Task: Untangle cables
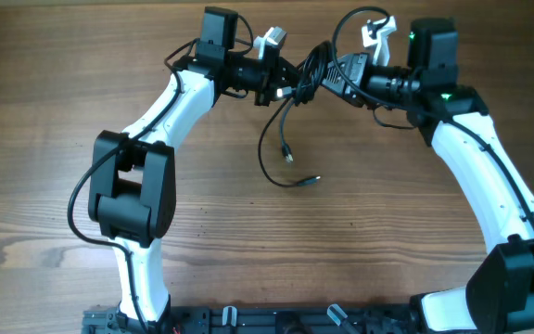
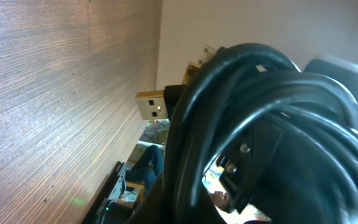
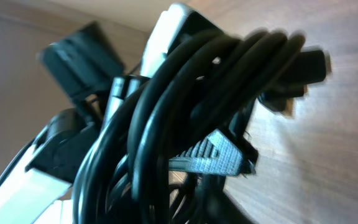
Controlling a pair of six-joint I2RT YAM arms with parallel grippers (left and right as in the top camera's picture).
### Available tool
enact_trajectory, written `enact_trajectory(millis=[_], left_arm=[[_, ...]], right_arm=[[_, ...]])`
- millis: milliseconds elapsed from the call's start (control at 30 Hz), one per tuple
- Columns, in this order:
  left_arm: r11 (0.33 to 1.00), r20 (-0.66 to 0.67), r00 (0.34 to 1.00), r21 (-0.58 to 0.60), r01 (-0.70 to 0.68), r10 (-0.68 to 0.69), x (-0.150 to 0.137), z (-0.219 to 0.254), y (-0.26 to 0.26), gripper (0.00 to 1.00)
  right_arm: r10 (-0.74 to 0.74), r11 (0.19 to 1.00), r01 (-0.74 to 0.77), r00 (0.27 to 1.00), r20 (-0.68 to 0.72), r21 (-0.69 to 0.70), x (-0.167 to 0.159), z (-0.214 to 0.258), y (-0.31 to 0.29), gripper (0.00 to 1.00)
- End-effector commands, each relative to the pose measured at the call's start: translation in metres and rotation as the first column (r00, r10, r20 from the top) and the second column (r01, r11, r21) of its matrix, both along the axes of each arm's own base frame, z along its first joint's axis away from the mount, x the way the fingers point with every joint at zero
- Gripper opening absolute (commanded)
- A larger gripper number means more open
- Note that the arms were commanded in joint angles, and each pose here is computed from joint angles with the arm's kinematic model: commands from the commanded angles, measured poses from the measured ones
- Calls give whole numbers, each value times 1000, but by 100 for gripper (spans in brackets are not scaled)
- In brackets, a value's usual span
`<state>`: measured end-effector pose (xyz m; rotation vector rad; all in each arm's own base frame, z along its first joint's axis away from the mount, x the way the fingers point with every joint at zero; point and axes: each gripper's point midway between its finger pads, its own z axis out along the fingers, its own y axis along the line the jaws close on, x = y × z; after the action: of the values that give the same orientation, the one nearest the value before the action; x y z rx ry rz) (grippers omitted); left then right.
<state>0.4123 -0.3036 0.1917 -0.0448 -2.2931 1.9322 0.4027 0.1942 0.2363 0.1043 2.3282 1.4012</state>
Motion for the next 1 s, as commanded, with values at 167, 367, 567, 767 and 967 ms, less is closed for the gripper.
enact_trajectory(millis=[167,367,567,767,967], left_arm=[[999,63,998,32,-19,17,0,2,-10,4],[998,71,997,54,-45,41,5,-2,-10,4],[996,70,995,53,-72,68,13,-2,2,4],[987,71,987,53,-149,145,35,-2,36,4],[967,67,968,55,-247,243,59,-2,82,4]], right_arm=[[-194,949,164,977,-91,-270,4,-51,-46,4],[-376,821,318,926,-29,-474,-5,-50,-119,4],[-528,503,330,849,18,-799,-45,-72,-197,4],[-651,231,319,752,98,-919,-72,-72,-247,4],[-797,67,416,569,202,-907,-79,-64,-277,4]])
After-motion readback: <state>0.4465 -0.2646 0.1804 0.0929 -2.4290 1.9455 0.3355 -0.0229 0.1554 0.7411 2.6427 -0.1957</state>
